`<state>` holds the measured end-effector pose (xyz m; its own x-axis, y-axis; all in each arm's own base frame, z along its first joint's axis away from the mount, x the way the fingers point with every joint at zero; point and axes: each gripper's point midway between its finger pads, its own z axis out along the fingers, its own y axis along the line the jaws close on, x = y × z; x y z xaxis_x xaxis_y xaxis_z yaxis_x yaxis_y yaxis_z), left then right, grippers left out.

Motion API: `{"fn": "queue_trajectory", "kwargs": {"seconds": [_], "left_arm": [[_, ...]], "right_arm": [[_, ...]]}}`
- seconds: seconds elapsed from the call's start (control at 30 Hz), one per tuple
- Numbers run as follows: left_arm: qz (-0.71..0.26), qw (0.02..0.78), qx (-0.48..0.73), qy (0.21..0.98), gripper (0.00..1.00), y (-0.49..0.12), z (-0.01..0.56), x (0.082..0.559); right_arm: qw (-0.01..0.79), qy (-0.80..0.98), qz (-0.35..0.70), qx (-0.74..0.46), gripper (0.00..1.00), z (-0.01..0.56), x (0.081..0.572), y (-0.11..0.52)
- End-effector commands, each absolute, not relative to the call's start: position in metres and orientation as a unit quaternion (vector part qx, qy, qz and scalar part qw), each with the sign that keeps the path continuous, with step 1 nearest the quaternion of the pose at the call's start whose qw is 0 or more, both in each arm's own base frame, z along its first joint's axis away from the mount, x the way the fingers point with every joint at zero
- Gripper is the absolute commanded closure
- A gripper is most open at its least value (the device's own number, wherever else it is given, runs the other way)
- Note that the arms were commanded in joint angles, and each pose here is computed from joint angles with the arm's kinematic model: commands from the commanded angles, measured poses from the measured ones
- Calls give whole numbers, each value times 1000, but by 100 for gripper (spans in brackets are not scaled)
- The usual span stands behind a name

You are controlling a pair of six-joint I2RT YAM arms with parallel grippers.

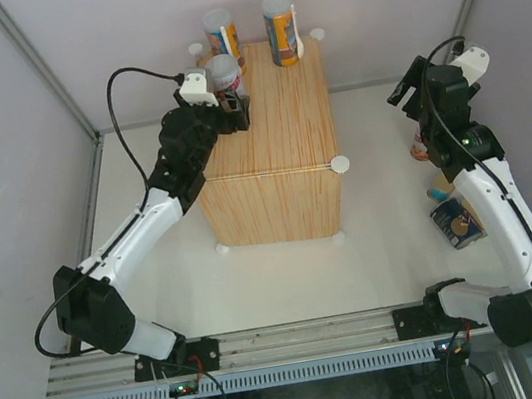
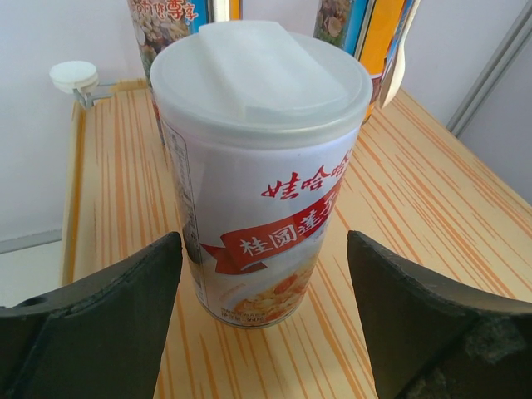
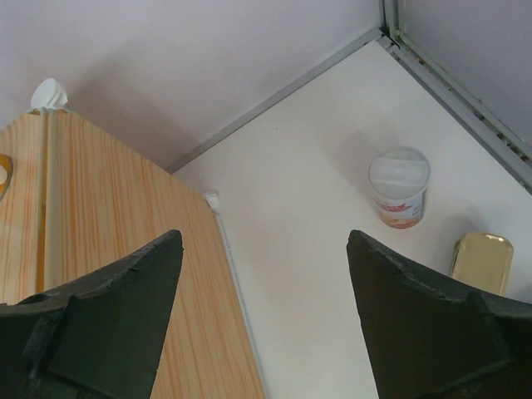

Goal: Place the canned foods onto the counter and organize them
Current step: Place the canned food on the counter.

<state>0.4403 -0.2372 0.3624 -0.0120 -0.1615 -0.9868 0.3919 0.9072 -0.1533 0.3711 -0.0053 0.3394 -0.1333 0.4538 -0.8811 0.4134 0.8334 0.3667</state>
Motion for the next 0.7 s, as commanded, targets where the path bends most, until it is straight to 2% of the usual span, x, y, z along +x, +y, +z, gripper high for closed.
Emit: {"fn": "queue_trajectory", "kwargs": {"seconds": [0.0,0.4,0.67], "left_arm": [[-212,732,67,644,17,-237,406,441],[-207,735,69,642,24,-238,406,446],[-197,741,74,638,25,-233,405,447]], "right_arm": [[599,740,27,304,21,346,363,-12],[567,750,22,340,22,310,369,-35],[539,765,3,352,21,282,371,-45]]}}
